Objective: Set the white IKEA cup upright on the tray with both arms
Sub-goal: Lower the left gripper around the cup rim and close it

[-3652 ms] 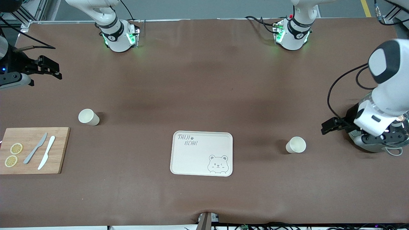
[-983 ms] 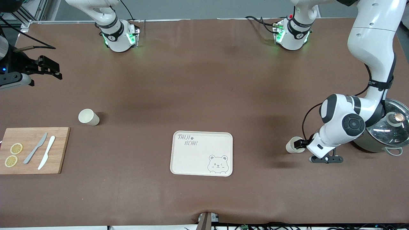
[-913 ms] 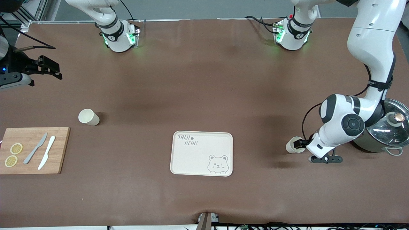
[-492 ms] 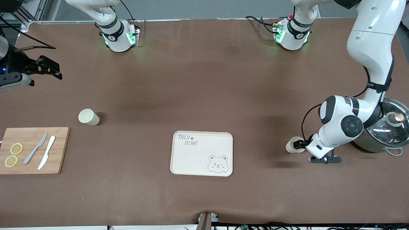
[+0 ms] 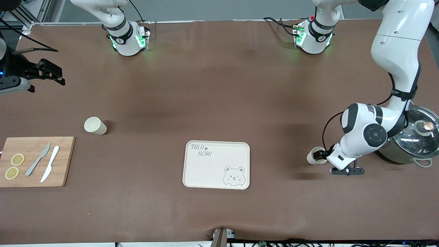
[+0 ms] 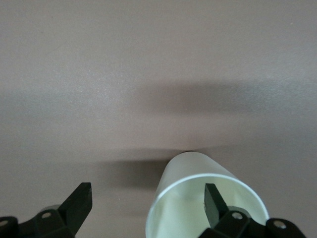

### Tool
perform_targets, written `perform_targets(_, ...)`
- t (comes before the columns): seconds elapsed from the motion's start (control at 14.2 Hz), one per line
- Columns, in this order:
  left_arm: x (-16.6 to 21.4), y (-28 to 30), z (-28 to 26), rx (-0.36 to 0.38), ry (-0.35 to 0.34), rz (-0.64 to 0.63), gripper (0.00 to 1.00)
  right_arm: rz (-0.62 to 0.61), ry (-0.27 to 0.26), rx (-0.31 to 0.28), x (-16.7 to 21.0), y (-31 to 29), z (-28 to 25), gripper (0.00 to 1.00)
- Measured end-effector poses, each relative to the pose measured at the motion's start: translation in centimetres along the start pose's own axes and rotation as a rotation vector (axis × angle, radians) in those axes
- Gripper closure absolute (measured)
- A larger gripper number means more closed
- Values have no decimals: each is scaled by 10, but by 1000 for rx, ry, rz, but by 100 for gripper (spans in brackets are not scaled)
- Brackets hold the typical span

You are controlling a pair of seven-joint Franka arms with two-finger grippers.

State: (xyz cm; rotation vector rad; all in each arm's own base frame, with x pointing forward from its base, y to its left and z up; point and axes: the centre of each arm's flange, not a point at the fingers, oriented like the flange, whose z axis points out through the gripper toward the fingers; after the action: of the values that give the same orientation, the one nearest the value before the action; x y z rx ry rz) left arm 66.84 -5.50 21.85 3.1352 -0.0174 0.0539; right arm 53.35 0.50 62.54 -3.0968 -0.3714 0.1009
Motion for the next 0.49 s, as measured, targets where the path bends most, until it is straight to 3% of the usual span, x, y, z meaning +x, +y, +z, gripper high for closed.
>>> perform_targets(0.28, 0, -12, 2, -1, 3, -18, 0, 0, 0, 0, 0, 0, 0, 0)
perform_targets(0.42, 0, -12, 2, -2, 5, -17, 4, 0, 0, 0, 0, 0, 0, 0)
perform_targets(0.49, 0, -11, 2, -3, 6, -16, 12, -1, 0, 0, 0, 0, 0, 0)
